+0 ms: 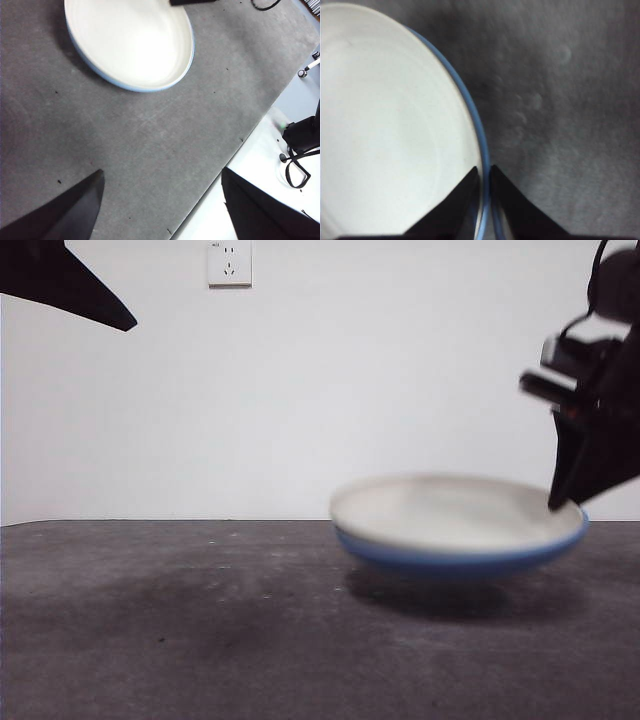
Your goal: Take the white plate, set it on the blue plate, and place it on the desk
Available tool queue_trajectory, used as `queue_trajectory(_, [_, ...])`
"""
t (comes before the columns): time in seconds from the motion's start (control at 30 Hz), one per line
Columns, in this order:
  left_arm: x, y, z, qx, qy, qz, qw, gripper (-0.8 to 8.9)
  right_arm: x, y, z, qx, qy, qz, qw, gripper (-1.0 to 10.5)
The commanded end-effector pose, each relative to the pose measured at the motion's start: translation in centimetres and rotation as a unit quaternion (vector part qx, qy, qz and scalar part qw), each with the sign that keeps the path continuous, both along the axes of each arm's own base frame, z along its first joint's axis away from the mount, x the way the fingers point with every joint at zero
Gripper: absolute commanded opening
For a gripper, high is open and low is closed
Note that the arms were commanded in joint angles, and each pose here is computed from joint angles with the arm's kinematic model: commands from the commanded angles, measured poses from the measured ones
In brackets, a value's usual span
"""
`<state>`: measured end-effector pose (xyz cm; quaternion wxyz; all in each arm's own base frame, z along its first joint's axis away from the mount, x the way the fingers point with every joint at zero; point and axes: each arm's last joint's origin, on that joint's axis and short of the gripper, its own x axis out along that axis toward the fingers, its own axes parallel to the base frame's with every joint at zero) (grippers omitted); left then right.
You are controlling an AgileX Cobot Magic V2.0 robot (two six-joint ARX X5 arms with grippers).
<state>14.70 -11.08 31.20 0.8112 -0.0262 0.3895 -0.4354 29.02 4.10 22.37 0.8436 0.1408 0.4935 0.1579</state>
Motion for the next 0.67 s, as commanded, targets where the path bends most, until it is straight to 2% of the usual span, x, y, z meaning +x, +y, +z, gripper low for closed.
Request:
queue_trajectory(0.03, [0.1, -0.2, 0.4, -0.005, -0.007, -0.006, 1.0, 3.74, -0.2, 0.8, 1.1, 0.017, -0.016, 0.003, 1.0, 0.1])
queue_trajectory(0.37, [0.1, -0.2, 0.4, -0.005, -0.007, -0.006, 1.0, 3.74, -0.2, 4.9, 2.8, 0.042, -0.056, 0.031, 0.997, 0.1])
queue_trajectory(0.67, [0.1, -0.2, 0.4, -0.005, -0.007, -0.006, 1.0, 3.74, 0.7, 7.8, 0.7, 0.051, -0.041, 0.042, 0.997, 0.1])
